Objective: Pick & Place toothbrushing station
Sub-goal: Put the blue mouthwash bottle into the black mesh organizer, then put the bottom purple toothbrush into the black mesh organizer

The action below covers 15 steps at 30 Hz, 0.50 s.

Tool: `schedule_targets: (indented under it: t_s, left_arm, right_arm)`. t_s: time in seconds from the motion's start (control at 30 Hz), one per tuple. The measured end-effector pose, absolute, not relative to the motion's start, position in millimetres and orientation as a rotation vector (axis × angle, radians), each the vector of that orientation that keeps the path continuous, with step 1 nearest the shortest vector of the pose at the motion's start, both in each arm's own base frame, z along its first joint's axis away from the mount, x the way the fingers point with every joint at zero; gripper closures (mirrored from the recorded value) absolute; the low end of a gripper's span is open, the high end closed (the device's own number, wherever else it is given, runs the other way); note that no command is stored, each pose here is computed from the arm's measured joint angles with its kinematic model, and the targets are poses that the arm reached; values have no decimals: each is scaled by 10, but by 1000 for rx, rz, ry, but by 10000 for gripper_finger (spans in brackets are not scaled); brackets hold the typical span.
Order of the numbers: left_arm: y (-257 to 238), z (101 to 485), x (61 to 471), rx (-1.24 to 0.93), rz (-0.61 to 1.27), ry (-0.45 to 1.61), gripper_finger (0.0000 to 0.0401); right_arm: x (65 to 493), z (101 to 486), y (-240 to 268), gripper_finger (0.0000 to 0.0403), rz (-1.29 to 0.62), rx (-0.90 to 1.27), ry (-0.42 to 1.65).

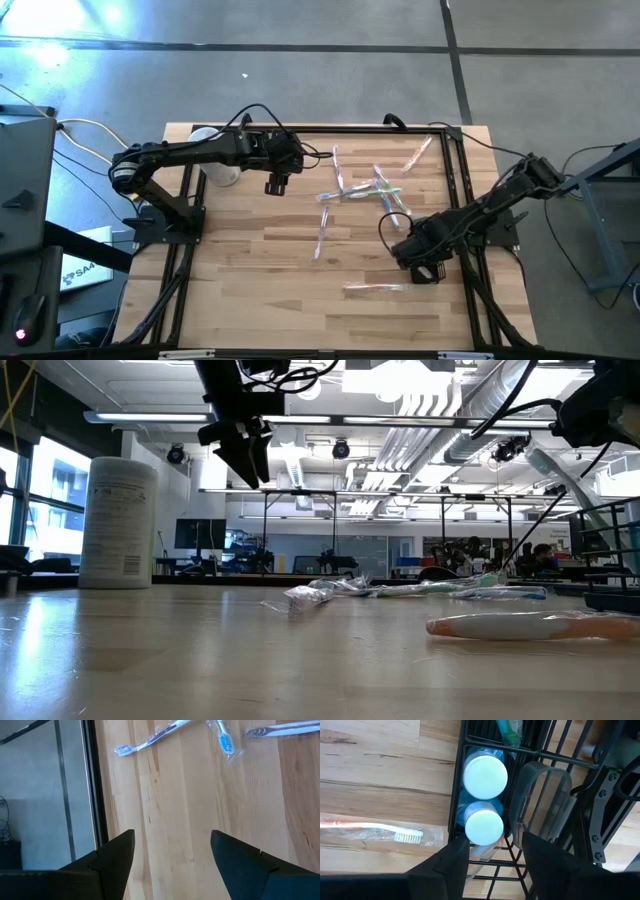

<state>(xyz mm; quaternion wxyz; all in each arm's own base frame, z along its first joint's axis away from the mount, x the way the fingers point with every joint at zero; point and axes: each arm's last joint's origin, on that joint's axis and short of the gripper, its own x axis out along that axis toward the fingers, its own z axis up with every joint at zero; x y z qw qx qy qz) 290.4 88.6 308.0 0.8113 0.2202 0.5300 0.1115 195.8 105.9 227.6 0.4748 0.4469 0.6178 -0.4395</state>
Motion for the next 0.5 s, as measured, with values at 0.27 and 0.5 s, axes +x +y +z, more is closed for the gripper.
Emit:
schedule_targets:
  t_s: [0.27,0.5]
  left_arm:
    - [879,3079,2907,462,217,1125,143]
    - [879,3079,2907,462,216,1125,143]
  right_arm:
    - [1887,2399,1023,240,-1045,1155,1476]
    - [1826,2487,1000,260,-1021,1217,1472]
